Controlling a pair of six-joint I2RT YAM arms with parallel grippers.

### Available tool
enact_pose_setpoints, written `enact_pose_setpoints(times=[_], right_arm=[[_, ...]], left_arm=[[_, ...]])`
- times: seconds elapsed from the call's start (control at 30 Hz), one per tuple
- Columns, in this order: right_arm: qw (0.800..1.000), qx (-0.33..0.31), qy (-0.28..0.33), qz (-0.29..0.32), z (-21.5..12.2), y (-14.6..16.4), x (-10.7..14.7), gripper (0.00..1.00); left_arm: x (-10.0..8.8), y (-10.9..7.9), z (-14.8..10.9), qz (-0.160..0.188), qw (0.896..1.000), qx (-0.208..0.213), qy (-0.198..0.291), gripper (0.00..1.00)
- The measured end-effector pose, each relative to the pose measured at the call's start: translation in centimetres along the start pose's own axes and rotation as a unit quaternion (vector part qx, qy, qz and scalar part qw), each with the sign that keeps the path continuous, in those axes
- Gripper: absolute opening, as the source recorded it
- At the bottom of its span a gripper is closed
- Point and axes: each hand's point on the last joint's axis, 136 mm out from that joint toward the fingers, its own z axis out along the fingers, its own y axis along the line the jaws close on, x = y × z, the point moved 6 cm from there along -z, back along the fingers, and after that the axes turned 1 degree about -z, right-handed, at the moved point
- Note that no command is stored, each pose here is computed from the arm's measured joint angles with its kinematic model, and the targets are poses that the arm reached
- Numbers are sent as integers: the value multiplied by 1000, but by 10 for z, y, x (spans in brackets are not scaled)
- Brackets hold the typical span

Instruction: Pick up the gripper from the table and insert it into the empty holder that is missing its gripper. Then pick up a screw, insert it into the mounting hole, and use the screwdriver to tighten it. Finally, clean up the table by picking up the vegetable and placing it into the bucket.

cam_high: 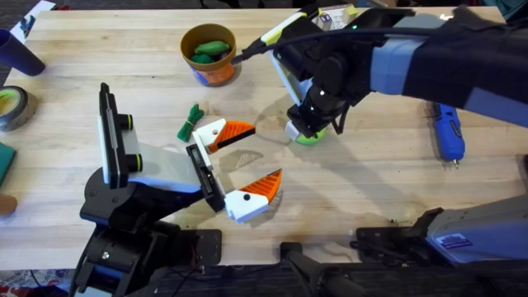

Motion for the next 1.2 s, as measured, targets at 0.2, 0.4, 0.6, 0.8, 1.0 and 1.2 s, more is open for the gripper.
enact_pose_setpoints(times=[0.2,0.4,0.6,0.8,1.0,1.2], right_arm=[[1000,-11,21,-2,0,2,8,402],[1000,-24,-2,5,-30,-1,17,402],[999,-28,3,15,-58,-5,39,402],[997,-41,-57,22,-91,-3,48,402],[993,-47,-106,32,-112,-6,51,402],[996,-43,-70,30,-62,1,46,402]], left_arm=[[-1,0,0,1,1000,0,-2,994],[-1,0,0,1,1000,0,-2,994],[-1,0,0,1,1000,0,-2,994],[-1,0,0,1,1000,0,-2,994],[-1,0,0,1,1000,0,-2,994],[-1,0,0,1,1000,0,-2,994]])
